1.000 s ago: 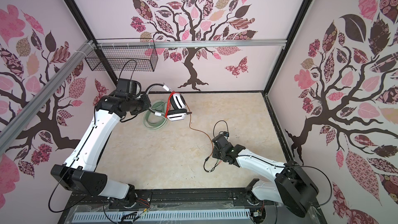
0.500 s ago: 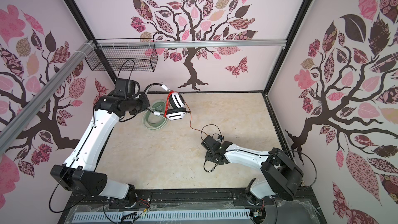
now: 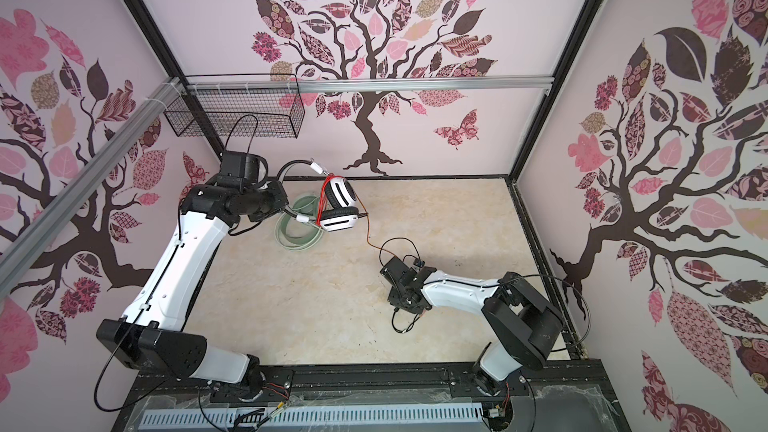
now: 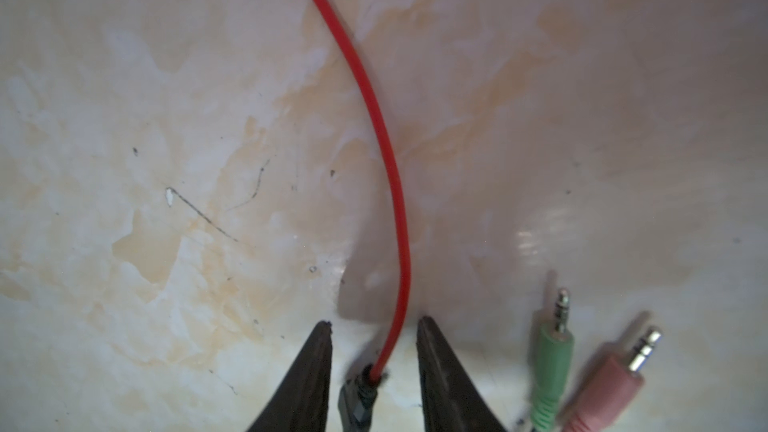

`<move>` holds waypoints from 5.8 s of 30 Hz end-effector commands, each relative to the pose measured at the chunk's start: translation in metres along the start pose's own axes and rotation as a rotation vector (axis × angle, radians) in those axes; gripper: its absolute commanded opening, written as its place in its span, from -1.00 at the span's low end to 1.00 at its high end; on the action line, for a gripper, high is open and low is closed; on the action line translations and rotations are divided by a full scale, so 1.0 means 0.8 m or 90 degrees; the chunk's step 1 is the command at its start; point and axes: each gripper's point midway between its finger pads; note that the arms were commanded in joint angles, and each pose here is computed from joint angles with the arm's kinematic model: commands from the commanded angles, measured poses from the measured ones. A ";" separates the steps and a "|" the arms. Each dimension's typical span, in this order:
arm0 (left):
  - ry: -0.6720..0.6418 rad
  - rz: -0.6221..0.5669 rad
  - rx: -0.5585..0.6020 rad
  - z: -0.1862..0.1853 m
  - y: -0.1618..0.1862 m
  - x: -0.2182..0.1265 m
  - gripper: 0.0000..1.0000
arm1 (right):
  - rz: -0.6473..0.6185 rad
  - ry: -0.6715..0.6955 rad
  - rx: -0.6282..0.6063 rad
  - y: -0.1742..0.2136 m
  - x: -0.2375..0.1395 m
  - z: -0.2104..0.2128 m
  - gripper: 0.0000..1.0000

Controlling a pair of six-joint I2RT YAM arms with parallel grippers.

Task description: Wrap the headphones

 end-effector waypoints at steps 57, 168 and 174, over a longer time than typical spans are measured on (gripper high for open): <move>-0.217 0.043 0.074 0.037 0.079 0.071 -1.00 | -0.444 -0.275 -0.713 0.015 -0.532 0.242 -1.00; 0.327 0.040 -0.043 -0.072 0.096 -0.247 -1.00 | -0.380 -0.485 -0.361 -0.099 -0.146 0.166 0.43; 0.327 0.042 -0.043 -0.072 0.097 -0.246 -1.00 | -0.410 -0.419 -0.238 -0.129 -0.127 0.146 0.54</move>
Point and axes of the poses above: each gripper's point midway between its finger pads, its own x axis out along the fingers, its own z axis along the line the jaws close on, y = z × x, and after that the axes turned 7 degrees about -x, right-handed
